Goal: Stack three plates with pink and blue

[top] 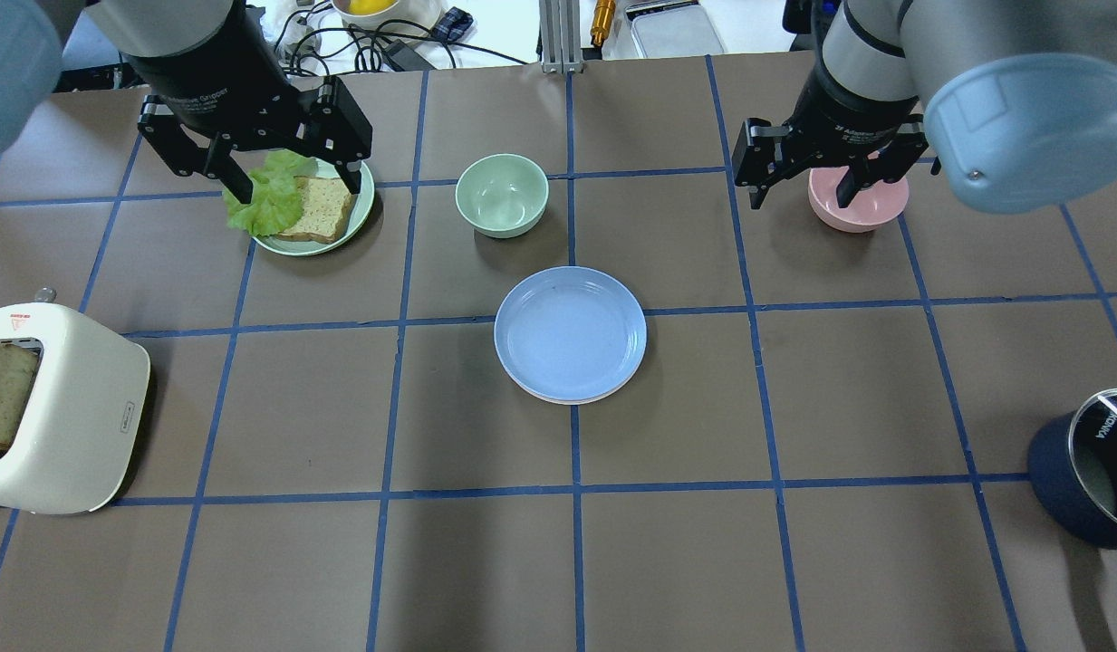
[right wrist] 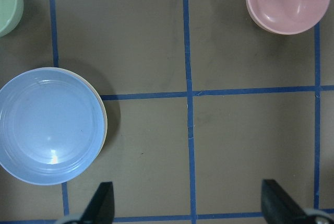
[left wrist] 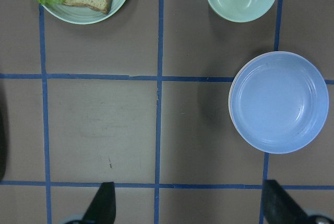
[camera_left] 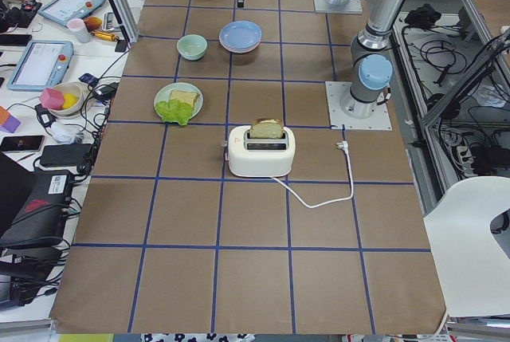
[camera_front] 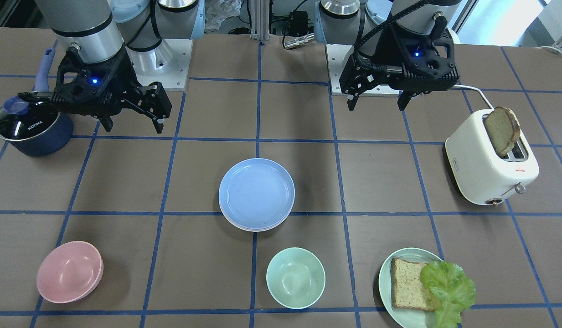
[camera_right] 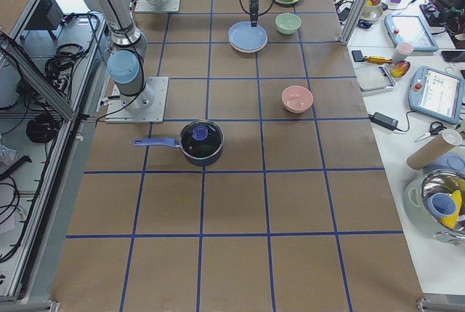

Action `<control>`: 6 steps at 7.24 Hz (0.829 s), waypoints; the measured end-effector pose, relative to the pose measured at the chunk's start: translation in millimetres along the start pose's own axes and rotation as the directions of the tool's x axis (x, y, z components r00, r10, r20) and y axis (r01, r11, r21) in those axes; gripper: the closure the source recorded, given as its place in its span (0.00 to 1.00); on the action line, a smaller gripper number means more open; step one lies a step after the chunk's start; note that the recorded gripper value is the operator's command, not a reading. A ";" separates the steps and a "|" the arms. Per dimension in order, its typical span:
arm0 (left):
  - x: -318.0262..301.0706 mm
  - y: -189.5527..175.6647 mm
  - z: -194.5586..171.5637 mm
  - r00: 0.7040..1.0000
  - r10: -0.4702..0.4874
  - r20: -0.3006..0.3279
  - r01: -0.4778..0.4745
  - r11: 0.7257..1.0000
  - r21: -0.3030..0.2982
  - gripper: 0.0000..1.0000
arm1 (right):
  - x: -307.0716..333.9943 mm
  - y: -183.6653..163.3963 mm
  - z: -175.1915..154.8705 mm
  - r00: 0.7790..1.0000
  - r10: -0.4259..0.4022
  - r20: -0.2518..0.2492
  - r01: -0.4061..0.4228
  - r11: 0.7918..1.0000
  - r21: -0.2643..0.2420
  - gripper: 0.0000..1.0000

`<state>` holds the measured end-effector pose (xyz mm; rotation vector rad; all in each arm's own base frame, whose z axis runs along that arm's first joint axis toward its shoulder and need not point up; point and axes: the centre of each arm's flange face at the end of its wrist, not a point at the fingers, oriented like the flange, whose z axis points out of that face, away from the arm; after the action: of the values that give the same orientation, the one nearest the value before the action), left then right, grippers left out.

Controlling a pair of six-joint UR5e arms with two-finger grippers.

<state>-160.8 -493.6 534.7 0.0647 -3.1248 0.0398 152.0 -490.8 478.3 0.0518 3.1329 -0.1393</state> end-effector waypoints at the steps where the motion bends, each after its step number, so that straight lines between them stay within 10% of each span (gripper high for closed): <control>1: 0.1 0.0 0.0 1.000 0.000 0.000 0.000 1.000 0.000 0.00 | 0.1 3.8 -4.6 1.000 0.000 0.002 0.000 1.000 -0.012 0.00; 6: 0.6 -0.2 0.7 1.000 0.002 0.001 -0.002 1.000 -0.001 0.00 | -0.3 10.3 -15.9 1.000 -0.027 0.005 0.027 0.996 -0.090 0.00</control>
<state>-161.4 -493.9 534.0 0.0613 -3.1261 0.0379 152.6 -479.2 493.3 0.0090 3.1324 0.0011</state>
